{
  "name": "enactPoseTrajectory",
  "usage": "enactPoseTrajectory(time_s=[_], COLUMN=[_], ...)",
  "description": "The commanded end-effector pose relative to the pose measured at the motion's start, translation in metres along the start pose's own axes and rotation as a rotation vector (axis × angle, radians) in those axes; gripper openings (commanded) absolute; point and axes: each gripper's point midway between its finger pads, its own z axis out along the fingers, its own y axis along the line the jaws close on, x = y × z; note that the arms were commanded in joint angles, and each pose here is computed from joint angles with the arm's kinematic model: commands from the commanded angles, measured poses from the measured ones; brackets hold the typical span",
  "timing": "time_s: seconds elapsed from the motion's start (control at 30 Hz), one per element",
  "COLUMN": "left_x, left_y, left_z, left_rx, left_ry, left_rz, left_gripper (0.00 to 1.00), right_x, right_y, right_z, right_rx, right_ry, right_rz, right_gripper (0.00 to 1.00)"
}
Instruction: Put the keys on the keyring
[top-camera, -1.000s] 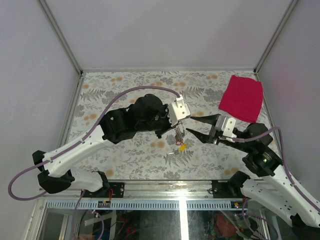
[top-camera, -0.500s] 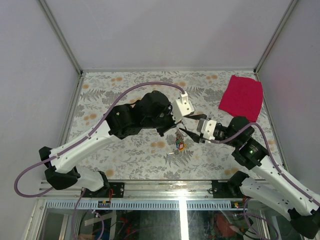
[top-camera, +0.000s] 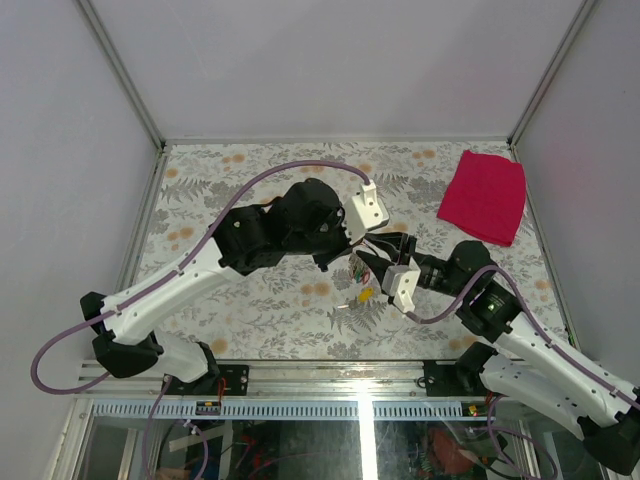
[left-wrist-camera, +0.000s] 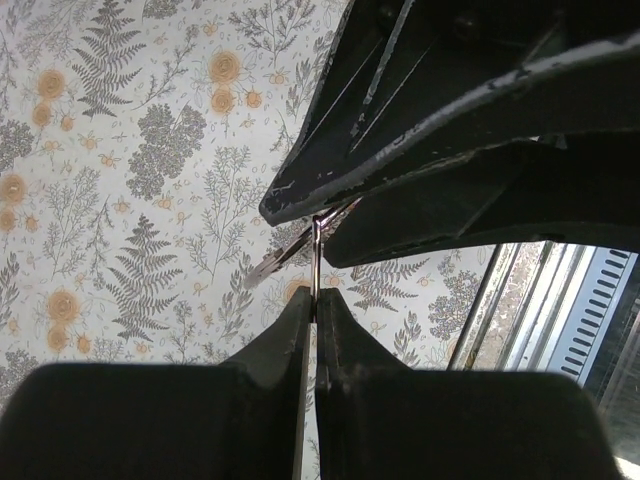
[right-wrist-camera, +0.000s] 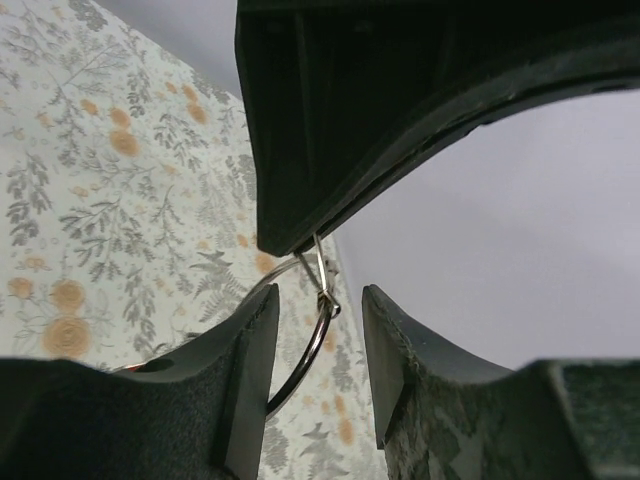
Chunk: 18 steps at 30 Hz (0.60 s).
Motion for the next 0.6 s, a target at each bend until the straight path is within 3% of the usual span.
enactPoseTrajectory(time_s=[0.0,0.57], left_x=[-0.0173,-0.018], left_y=[0.0003,-0.0014], left_z=[-0.0049,-0.0038], left_rx=[0.013,0.032], left_ry=[-0.052,-0.047], left_rz=[-0.013,-0.016], left_gripper=[0.0,0.0], right_x=[-0.0232,-0.0153], right_y=[-0.0273,-0.02], right_z=[0.0013,0.0049], right_rx=[0.098,0.05], right_ry=[-0.069,-0.016], right_rz=[-0.156,-0.276], right_gripper=[0.45,0.36])
